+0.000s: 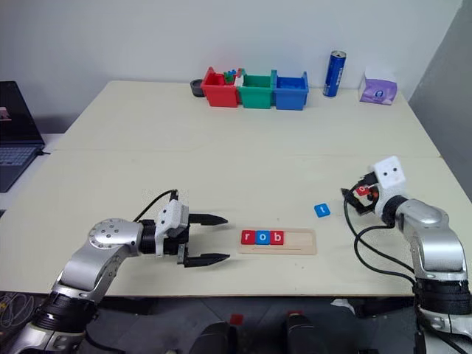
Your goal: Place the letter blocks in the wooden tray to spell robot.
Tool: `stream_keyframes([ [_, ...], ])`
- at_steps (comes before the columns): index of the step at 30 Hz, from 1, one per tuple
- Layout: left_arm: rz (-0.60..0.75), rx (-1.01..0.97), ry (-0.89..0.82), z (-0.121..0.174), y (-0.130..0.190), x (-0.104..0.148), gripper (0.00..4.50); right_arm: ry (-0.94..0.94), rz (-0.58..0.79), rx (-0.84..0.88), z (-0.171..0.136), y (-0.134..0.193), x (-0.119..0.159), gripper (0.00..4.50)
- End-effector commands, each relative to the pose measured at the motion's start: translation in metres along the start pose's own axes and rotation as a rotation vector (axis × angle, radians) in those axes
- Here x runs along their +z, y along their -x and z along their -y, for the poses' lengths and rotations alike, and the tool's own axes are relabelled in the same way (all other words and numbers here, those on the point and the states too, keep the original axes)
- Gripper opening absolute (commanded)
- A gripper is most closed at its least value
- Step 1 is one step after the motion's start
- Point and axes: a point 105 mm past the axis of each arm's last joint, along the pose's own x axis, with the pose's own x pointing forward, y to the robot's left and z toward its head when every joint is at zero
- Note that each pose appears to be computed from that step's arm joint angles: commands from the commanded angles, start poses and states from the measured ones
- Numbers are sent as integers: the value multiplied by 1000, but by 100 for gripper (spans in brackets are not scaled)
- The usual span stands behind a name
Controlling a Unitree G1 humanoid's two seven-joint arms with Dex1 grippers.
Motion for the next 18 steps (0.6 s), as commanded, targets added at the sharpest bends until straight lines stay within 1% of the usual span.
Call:
stream_keyframes([
  [1, 35, 21, -35, -8, 1, 13, 450, -6, 13, -32, 18, -9, 3, 446],
  [10, 13, 17, -43, -5, 6, 13, 450, -39, -102, 17, 32, -40, -27, 446],
  [16, -1, 23, -44, -4, 8, 11, 450, -143, -184, 20, 35, -50, -47, 446],
  [18, -9, 28, -43, -3, 10, 9, 450, -163, -211, 14, 36, -50, -51, 409],
])
